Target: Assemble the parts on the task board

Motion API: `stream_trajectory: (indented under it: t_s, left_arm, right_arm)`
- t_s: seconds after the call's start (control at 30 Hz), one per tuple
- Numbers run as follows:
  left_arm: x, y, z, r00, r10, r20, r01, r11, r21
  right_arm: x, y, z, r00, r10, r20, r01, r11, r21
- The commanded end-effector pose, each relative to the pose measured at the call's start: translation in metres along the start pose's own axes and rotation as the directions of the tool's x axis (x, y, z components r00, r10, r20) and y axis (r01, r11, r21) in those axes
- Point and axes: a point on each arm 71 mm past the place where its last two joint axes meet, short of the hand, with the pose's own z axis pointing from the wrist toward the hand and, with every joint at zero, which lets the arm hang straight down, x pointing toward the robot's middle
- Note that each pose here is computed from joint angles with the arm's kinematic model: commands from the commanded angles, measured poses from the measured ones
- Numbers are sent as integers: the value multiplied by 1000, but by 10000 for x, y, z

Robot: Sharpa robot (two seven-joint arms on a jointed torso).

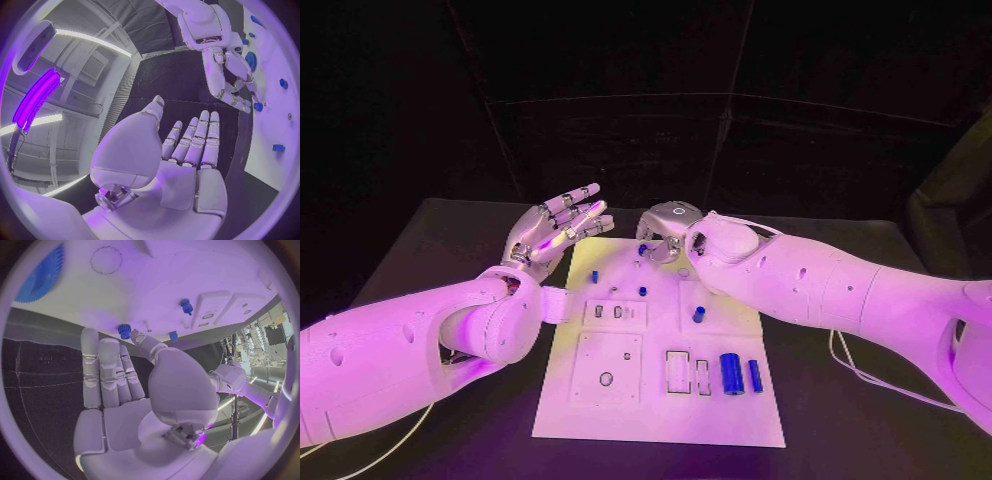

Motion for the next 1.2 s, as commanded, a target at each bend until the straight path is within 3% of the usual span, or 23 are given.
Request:
stream_trajectory:
  t_s: [0.03,0.23,0.3,0.47,0.63,0.83,1.0,1.2]
  left_arm:
    - [14,-13,8,1000,-8,-15,8,1000,5]
    - [-4,-13,7,1000,-7,-13,7,1000,4]
    - [-19,-17,6,1000,-6,-12,6,1000,9]
    - [-54,-22,10,1000,-7,-9,7,1000,19]
    - [-94,-15,19,1000,-11,2,11,1000,18]
    - [-136,-4,36,1000,-16,9,16,1000,17]
    - [-168,4,47,1000,-19,15,18,1000,16]
    - [-174,12,57,1000,-24,16,23,1000,13]
  right_arm:
    - [-26,-9,-10,1000,-1,17,2,1000,-9]
    - [-76,-150,-163,998,28,63,-28,1000,-1]
    - [-122,-279,-307,992,65,104,-67,998,11]
    - [-195,-559,-584,971,198,133,-210,974,83]
    - [-210,-820,-824,945,319,75,-327,932,155]
    - [-171,-1061,-983,929,369,-1,-359,903,236]
    - [-138,-1142,-986,933,358,-34,-338,904,263]
    - [-125,-1061,-892,971,229,-69,-208,951,229]
